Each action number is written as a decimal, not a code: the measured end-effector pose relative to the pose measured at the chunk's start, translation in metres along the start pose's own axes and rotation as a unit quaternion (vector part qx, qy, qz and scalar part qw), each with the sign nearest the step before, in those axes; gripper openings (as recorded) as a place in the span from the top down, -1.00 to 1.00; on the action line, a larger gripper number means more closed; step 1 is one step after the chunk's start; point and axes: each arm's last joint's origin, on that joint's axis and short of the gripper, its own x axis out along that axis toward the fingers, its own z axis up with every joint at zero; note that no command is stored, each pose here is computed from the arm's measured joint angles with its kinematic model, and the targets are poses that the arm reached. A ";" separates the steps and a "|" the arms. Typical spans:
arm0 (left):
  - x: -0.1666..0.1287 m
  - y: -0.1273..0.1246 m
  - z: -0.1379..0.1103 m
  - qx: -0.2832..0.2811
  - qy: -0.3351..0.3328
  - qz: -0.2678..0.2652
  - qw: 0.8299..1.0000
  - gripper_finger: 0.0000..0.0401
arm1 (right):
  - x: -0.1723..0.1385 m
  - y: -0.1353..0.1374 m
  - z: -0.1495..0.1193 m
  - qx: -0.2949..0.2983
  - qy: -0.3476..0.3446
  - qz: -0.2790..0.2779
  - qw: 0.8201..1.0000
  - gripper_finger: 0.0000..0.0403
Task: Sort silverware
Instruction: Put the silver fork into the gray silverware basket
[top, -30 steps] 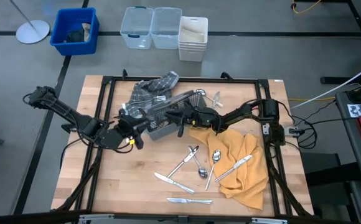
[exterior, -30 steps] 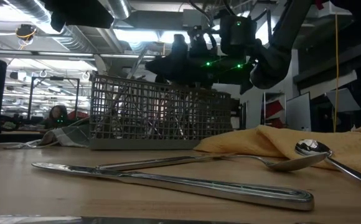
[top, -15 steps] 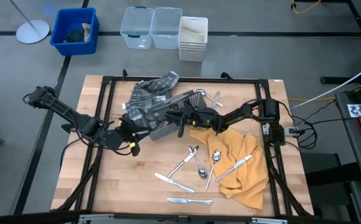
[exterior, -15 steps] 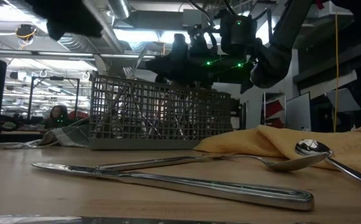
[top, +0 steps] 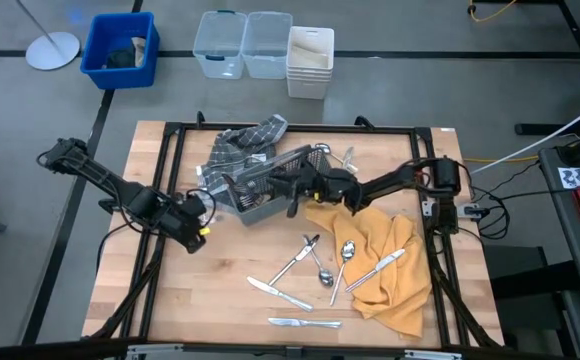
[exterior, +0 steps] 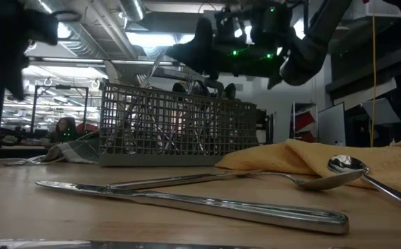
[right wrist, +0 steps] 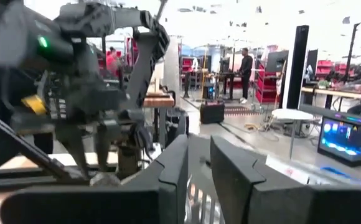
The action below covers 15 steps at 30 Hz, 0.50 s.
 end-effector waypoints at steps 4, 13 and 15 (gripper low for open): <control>0.004 0.007 -0.006 0.008 0.028 0.042 0.999 0.52 | 0.000 0.000 0.012 0.001 -0.016 0.000 1.000 0.64; 0.030 0.012 -0.019 0.052 0.059 0.098 0.992 0.52 | -0.002 0.001 0.034 0.000 -0.046 0.037 0.998 0.64; 0.035 0.011 -0.020 0.057 0.058 0.098 0.992 0.52 | -0.003 0.002 0.038 -0.001 -0.051 0.054 0.997 0.64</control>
